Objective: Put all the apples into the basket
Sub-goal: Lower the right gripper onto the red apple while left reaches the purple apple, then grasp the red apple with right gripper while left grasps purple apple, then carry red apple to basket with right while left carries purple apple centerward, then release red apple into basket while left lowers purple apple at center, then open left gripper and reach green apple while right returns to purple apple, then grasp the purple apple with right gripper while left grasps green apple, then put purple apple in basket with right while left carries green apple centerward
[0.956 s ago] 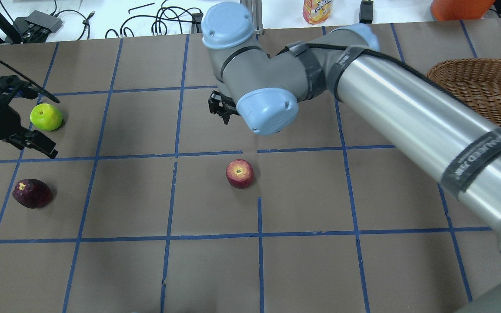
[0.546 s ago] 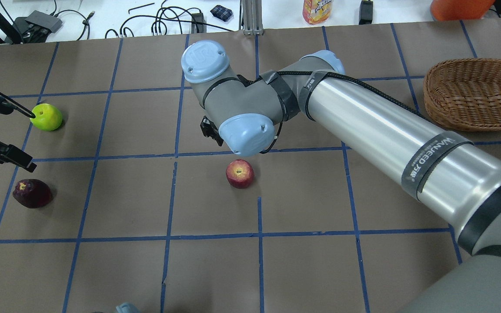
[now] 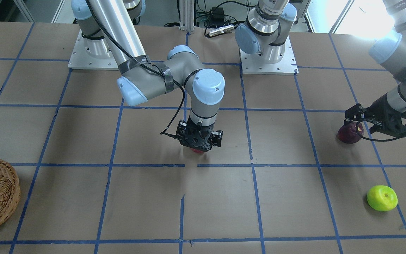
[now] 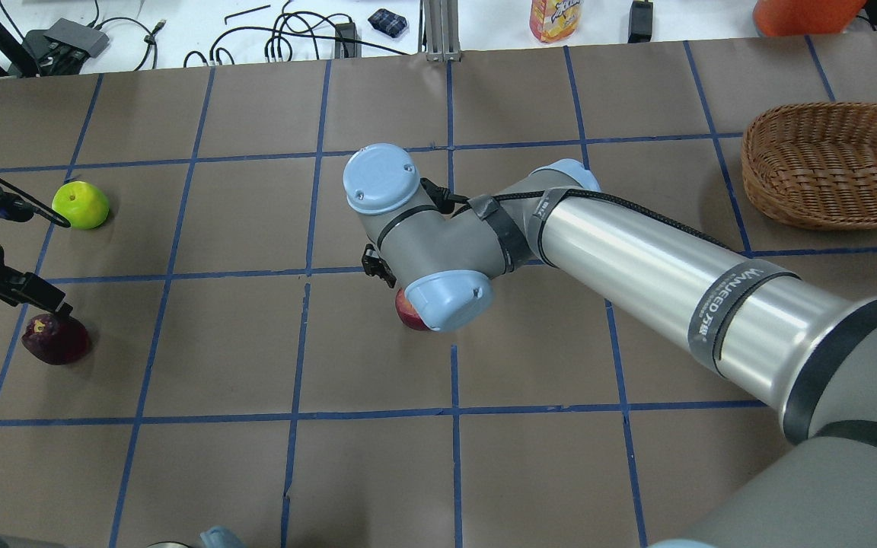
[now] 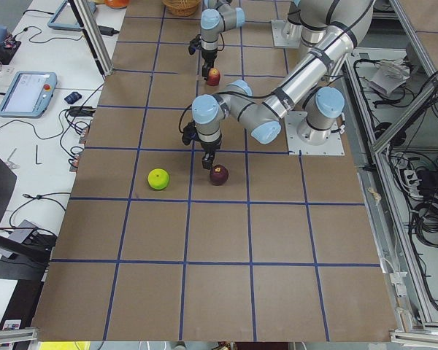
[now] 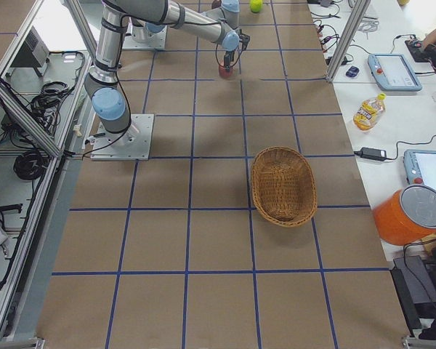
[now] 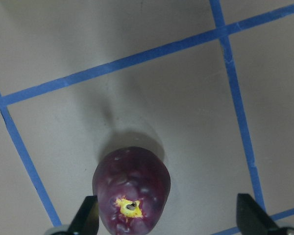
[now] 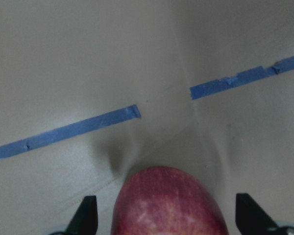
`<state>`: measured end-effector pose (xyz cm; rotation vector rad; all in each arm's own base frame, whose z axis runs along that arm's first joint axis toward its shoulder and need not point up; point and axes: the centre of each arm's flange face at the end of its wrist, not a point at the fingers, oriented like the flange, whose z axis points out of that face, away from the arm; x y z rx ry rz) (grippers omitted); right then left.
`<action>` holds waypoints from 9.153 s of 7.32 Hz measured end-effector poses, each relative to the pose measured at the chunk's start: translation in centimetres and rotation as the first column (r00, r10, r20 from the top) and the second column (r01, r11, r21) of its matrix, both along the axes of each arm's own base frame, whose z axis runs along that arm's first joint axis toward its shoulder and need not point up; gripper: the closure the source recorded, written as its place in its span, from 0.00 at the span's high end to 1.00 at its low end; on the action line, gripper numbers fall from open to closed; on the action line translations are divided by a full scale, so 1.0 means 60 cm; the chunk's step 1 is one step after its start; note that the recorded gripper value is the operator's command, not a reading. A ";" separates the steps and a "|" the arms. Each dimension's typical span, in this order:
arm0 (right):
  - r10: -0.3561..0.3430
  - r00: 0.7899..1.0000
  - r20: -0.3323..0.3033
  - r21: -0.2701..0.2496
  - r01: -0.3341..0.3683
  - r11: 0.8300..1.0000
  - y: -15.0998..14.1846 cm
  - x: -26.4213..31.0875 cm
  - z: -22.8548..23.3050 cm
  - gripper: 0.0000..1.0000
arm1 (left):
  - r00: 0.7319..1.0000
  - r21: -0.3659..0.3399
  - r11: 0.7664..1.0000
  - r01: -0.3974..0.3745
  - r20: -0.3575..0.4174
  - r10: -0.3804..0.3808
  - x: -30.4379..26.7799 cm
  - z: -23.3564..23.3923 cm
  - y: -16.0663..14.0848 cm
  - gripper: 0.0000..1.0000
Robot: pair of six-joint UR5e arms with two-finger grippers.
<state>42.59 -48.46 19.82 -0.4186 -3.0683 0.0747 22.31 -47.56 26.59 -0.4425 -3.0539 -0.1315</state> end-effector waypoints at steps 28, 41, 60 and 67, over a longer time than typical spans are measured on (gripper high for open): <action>0.346 0.932 0.105 -0.043 -0.343 0.938 -0.325 -1.321 0.120 1.00 | 0.937 -0.107 0.943 -0.315 -0.196 0.291 -0.961 -0.013 -0.002 1.00; 0.119 0.987 0.111 0.210 -0.140 0.968 -0.171 -0.118 0.241 1.00 | 0.998 -0.138 0.989 -0.047 0.029 0.051 0.012 0.012 -0.267 1.00; 0.060 0.989 0.134 0.017 -0.063 0.998 -0.168 -0.474 0.199 0.61 | 0.955 0.089 0.962 -0.258 -0.129 0.268 -0.601 0.122 -0.149 0.00; 0.217 0.975 0.049 -0.032 -0.216 0.976 -0.273 -1.145 0.139 0.98 | 0.911 -0.176 0.895 -0.410 -0.037 0.410 -1.036 -0.006 -0.032 0.00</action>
